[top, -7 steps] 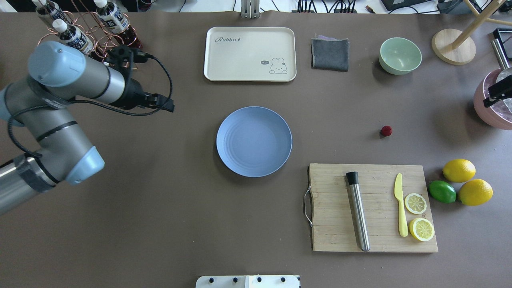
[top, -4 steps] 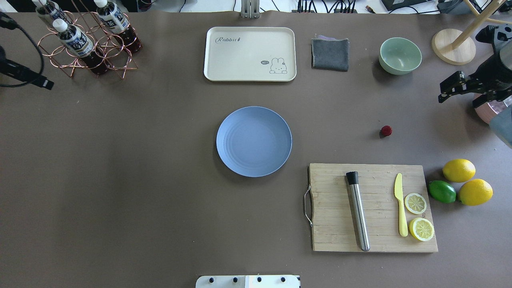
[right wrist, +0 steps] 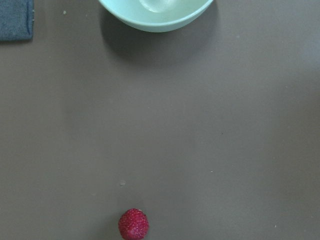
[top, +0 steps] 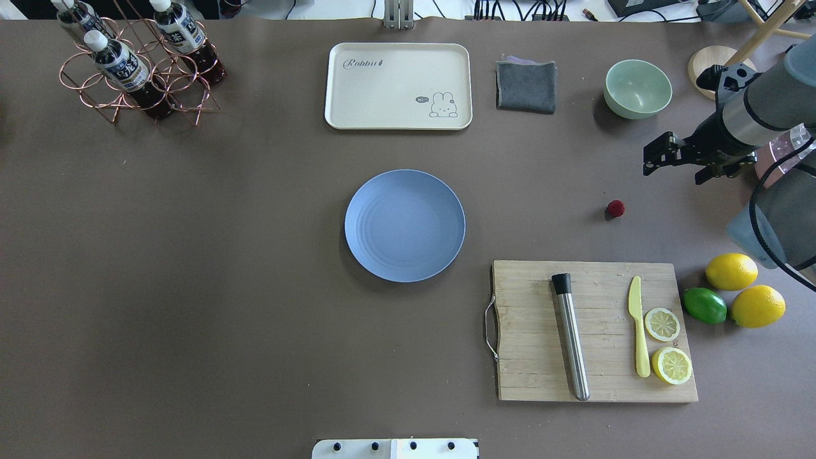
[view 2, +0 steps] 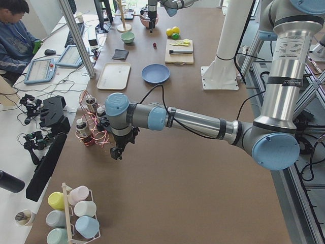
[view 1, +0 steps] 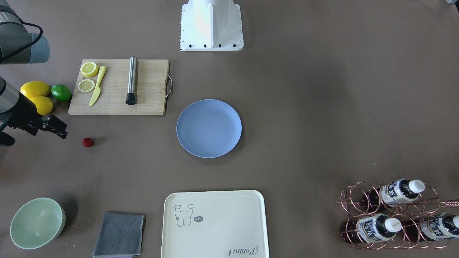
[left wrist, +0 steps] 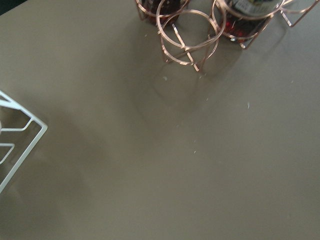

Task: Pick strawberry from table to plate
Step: 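Withdraw the left arm while the right arm reaches toward the strawberry, then lower the right gripper onto the red strawberry and close it, then carry the strawberry with the right gripper over the blue plate, then open the right gripper to drop the strawberry and lift away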

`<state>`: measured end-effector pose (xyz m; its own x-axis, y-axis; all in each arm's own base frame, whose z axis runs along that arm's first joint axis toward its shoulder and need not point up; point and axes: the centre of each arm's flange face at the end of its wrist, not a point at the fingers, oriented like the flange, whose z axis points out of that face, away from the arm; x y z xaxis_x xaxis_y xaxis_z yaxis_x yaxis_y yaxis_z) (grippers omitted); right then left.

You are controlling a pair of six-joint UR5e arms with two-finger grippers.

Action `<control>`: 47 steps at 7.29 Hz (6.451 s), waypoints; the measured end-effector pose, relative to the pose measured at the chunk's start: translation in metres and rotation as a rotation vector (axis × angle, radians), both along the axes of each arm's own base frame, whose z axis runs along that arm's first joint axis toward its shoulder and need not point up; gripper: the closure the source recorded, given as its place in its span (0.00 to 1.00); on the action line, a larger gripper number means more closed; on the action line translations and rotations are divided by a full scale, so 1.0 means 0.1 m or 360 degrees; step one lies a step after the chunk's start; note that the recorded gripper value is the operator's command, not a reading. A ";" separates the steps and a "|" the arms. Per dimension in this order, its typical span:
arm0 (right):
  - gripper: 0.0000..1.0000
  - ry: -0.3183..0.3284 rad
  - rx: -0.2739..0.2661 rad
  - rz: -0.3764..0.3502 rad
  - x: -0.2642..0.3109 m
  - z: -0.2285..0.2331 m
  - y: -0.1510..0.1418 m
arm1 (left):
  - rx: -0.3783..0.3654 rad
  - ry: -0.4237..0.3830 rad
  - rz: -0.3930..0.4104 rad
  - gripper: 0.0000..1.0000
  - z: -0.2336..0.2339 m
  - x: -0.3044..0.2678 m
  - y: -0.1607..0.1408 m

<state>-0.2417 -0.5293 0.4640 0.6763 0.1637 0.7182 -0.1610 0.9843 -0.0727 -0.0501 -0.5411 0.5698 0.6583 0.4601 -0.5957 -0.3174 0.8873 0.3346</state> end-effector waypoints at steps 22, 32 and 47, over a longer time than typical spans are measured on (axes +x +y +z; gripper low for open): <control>1.00 0.0067 0.0193 0.0030 -1.11 -0.10 0.29 | -0.0196 0.0007 0.0049 0.01 0.34 -0.04 0.28; 1.00 -0.0060 -0.0424 0.0767 -3.70 -2.63 0.64 | -0.0218 0.0007 0.0048 0.01 0.39 -0.05 0.35; 0.00 0.0028 -0.0327 0.0647 -3.00 -2.58 0.11 | -0.0238 0.0005 0.0047 0.01 0.44 -0.05 0.36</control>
